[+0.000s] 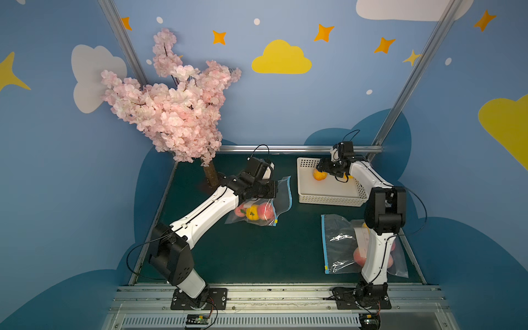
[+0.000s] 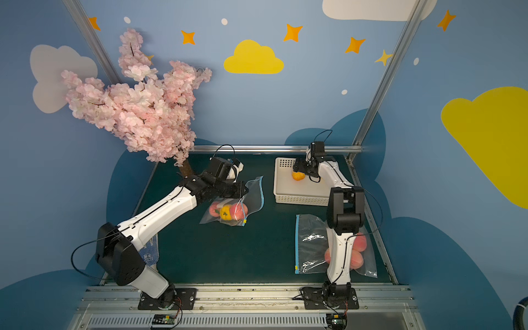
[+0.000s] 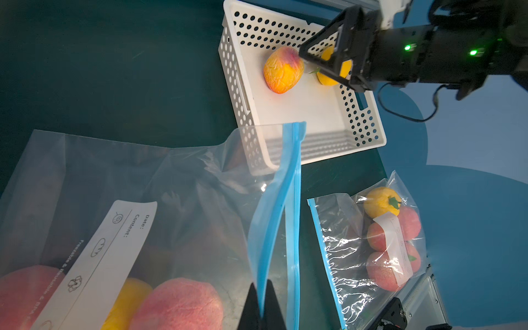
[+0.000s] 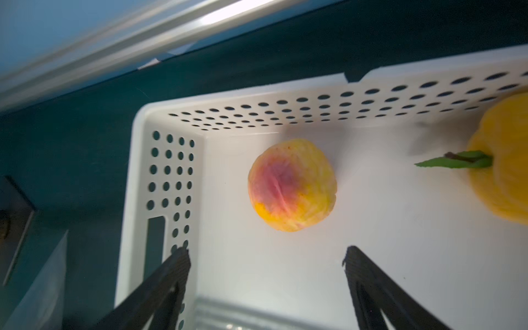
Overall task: Place the peach in a zip-top bag and seal the zipper
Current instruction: Pick up the peach from the basket, then place the peach in the zipper food storage bag.
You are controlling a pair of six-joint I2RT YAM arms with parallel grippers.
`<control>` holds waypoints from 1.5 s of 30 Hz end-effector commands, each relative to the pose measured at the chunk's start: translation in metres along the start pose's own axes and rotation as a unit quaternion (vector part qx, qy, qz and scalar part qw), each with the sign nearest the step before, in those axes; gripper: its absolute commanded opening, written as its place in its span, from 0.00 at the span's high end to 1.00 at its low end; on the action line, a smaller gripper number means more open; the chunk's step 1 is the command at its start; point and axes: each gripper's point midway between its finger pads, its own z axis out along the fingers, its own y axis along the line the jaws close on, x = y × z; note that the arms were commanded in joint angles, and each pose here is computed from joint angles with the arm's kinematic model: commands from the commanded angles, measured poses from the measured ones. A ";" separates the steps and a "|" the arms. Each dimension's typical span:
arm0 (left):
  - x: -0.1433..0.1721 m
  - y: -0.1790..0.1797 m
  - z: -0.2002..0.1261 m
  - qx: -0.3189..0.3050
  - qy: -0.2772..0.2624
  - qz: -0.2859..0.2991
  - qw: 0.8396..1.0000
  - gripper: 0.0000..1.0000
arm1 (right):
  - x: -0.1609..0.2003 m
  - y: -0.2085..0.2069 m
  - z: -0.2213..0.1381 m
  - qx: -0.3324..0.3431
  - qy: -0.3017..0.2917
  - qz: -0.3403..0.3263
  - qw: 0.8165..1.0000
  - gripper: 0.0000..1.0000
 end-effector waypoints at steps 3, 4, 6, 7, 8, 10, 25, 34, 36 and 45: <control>-0.005 -0.003 -0.002 0.004 -0.003 -0.002 1.000 0.97 | -0.004 -0.010 0.021 0.042 0.012 -0.001 0.999 0.12; -0.005 -0.003 -0.002 0.004 -0.002 -0.003 1.000 0.97 | -0.005 -0.010 0.027 0.041 0.011 -0.003 0.999 0.12; -0.006 -0.004 -0.001 0.006 -0.001 -0.002 1.000 0.97 | -0.006 -0.012 0.039 0.044 0.012 -0.003 0.999 0.12; -0.005 -0.003 0.000 0.005 0.001 -0.003 1.000 0.97 | -0.006 -0.013 0.044 0.049 0.012 -0.003 0.999 0.12; -0.005 -0.003 0.000 0.005 0.002 -0.003 1.000 0.97 | -0.006 -0.015 0.047 0.054 0.011 -0.003 0.998 0.14; -0.006 -0.004 0.000 0.005 0.001 -0.002 1.000 0.97 | -0.005 -0.017 0.051 0.054 0.013 -0.001 0.998 0.20; -0.011 -0.008 -0.007 0.010 -0.008 0.004 1.000 0.97 | -0.023 0.060 -0.093 -0.086 -0.055 -0.015 0.995 0.48; -0.018 -0.010 -0.019 0.003 -0.025 -0.007 1.000 0.97 | 0.047 0.161 -0.195 -0.284 -0.087 -0.106 0.949 0.48; -0.020 -0.010 -0.022 0.003 -0.028 -0.004 1.000 0.97 | 0.062 0.179 -0.211 -0.321 -0.094 -0.113 0.935 0.48; -0.033 -0.019 -0.043 0.002 -0.053 0.002 0.999 0.97 | 0.122 0.229 -0.238 -0.404 -0.077 -0.151 0.899 0.48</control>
